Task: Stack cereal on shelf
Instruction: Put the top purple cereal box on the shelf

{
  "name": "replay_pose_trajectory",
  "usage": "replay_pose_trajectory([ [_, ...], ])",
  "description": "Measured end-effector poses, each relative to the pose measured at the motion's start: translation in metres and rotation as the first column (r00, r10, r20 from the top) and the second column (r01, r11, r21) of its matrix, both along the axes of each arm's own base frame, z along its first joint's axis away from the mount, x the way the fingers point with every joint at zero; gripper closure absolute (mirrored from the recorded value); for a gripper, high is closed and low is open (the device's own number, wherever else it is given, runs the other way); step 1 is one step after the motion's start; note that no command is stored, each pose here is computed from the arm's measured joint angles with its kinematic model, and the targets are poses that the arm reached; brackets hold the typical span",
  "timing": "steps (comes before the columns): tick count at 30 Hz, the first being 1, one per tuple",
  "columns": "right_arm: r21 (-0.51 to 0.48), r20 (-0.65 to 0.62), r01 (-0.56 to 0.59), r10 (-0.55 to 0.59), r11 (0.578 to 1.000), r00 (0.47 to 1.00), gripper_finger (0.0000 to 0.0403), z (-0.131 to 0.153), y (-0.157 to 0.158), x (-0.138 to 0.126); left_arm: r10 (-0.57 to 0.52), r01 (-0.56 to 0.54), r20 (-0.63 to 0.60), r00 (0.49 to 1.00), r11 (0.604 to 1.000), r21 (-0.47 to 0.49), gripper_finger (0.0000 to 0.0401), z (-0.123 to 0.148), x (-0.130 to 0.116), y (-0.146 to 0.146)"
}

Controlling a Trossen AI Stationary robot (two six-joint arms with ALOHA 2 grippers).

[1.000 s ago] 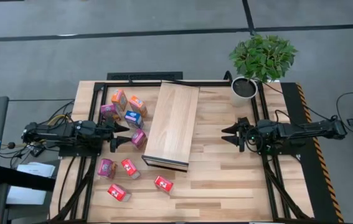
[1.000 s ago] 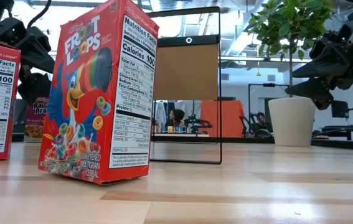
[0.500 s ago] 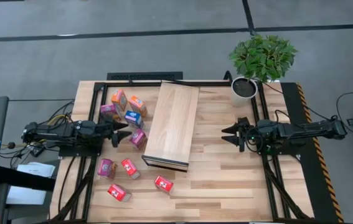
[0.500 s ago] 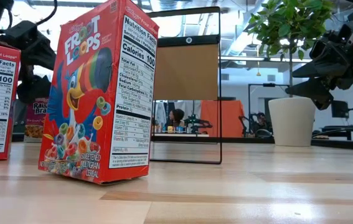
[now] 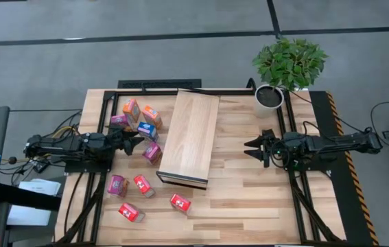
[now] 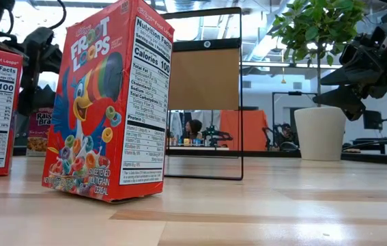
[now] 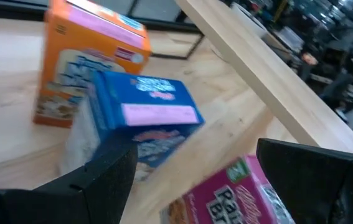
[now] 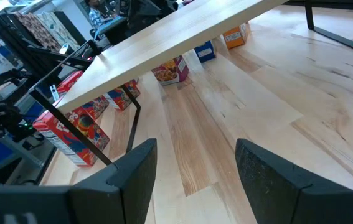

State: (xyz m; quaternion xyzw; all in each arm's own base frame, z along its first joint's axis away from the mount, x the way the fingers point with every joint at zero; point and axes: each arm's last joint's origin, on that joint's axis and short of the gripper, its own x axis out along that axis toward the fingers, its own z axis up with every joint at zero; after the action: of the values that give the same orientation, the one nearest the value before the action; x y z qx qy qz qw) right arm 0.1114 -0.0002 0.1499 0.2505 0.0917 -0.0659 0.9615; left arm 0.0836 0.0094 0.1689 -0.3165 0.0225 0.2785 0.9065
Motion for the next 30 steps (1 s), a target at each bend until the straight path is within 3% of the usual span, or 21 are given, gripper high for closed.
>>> replay_pose_trajectory([
  [10,-0.004,0.006,0.029,-0.029,1.0,1.0,0.0158,0.0,-0.002,0.0,0.059,-0.059,0.031,0.998,0.998,0.0,0.008,0.002,0.0,0.001],
  [12,-0.004,0.006,0.03,-0.03,1.0,1.0,0.0158,0.0,-0.002,0.0,0.097,-0.094,0.1,0.99,0.995,-0.035,0.008,0.007,0.0,0.002],
  [15,0.0,0.013,0.028,-0.028,1.0,1.0,0.0158,0.001,-0.001,0.0,0.08,-0.063,0.248,0.965,0.995,-0.075,0.008,0.02,0.002,0.001],
  [19,0.106,0.026,0.027,-0.03,0.994,0.999,0.0158,0.001,-0.001,0.0,0.011,0.029,0.46,0.888,0.996,-0.08,0.008,0.041,0.002,0.0],
  [22,0.175,0.033,0.039,-0.045,0.984,0.998,0.0158,0.001,-0.001,0.0,-0.054,0.105,0.612,0.789,0.993,-0.048,0.008,0.058,-0.002,-0.002],
  [25,0.216,0.036,0.046,-0.055,0.975,0.998,0.0158,0.002,-0.001,0.0,-0.068,0.093,0.728,0.682,0.996,0.006,0.008,0.079,-0.01,-0.001],
  [28,0.237,0.038,0.049,-0.06,0.97,0.997,0.0158,0.002,-0.001,0.0,-0.079,0.026,0.723,0.686,0.996,0.085,0.008,0.108,-0.015,-0.001],
  [30,0.237,0.038,0.052,-0.063,0.97,0.997,0.0158,0.002,-0.001,0.0,-0.093,-0.004,0.668,0.738,0.99,0.142,0.008,0.129,-0.013,-0.001],
])
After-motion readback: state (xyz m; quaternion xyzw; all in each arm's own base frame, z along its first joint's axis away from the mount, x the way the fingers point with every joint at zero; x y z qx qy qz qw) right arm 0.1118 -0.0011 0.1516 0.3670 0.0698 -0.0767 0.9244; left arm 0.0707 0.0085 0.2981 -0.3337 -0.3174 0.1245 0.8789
